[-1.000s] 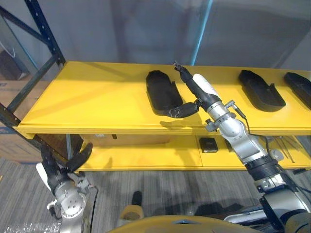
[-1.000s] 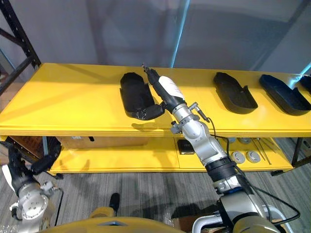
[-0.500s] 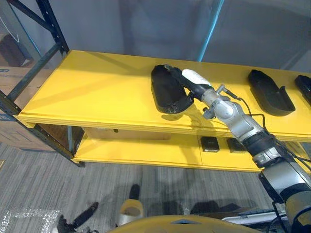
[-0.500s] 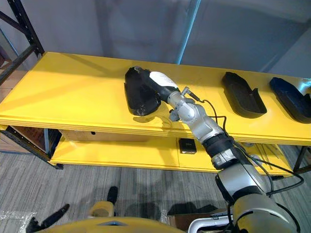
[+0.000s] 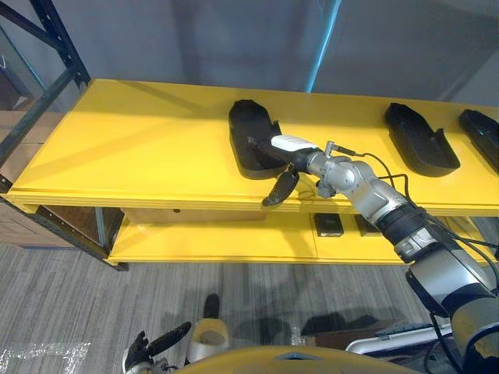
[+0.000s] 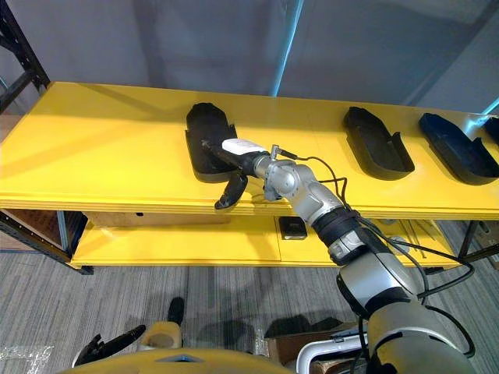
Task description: Walk over and take three plastic housings, then place them on the shelf
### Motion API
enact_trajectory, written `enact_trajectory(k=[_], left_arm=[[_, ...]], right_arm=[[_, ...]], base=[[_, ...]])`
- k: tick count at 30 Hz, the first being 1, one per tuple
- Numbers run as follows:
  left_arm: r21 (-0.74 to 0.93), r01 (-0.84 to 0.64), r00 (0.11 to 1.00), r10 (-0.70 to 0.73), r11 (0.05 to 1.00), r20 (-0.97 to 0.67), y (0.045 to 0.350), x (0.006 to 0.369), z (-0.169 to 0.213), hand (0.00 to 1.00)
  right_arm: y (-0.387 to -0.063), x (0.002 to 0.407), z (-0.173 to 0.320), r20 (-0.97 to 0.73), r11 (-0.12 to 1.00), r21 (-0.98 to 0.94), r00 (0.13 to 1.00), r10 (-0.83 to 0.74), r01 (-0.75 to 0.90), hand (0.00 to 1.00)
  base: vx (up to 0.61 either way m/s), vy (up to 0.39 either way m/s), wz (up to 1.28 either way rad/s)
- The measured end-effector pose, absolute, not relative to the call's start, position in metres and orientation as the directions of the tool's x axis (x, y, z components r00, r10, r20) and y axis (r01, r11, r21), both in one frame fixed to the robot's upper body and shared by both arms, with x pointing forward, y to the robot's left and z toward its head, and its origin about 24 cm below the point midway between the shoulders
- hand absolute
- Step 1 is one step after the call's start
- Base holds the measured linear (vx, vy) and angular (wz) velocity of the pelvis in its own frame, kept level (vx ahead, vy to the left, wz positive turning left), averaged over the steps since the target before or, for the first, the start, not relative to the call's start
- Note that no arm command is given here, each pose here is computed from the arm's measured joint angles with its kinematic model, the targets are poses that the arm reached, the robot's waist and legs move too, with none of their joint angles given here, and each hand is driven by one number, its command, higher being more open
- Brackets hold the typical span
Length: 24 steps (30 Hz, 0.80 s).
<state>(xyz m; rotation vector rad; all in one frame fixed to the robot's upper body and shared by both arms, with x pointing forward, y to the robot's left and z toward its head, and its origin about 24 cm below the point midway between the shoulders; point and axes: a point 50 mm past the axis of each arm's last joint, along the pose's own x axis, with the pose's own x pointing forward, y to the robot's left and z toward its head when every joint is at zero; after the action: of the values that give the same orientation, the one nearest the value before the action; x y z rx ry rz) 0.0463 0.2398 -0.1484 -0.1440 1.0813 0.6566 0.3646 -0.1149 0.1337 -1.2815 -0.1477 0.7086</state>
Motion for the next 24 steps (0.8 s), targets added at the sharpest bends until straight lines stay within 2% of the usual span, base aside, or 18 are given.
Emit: enact_trajectory(k=[9, 18, 24], left_arm=[[0.200, -0.553, 0.281, 0.407, 0.809, -0.869, 0.237, 0.047, -0.151, 1.00], [0.194, -0.530, 0.295, 0.394, 0.826, -0.870, 0.234, 0.050, -0.151, 1.00], [0.193, -0.523, 0.299, 0.391, 0.830, -0.871, 0.233, 0.051, -0.151, 1.00]], right_arm=[[-0.126, 0.378, 0.143, -0.303, 0.098, -0.918, 0.838, 0.453, -0.385, 1.00], [-0.133, 0.383, 0.144, -0.315, 0.111, -0.915, 0.858, 0.405, -0.388, 1.00], [-0.148, 0.389, 0.147, -0.305, 0.176, -0.911, 0.896, 0.322, -0.373, 1.00]], base=[[0.02, -0.016, 0.01], [-0.02, -0.018, 0.06], [0.00, 0.000, 0.00]])
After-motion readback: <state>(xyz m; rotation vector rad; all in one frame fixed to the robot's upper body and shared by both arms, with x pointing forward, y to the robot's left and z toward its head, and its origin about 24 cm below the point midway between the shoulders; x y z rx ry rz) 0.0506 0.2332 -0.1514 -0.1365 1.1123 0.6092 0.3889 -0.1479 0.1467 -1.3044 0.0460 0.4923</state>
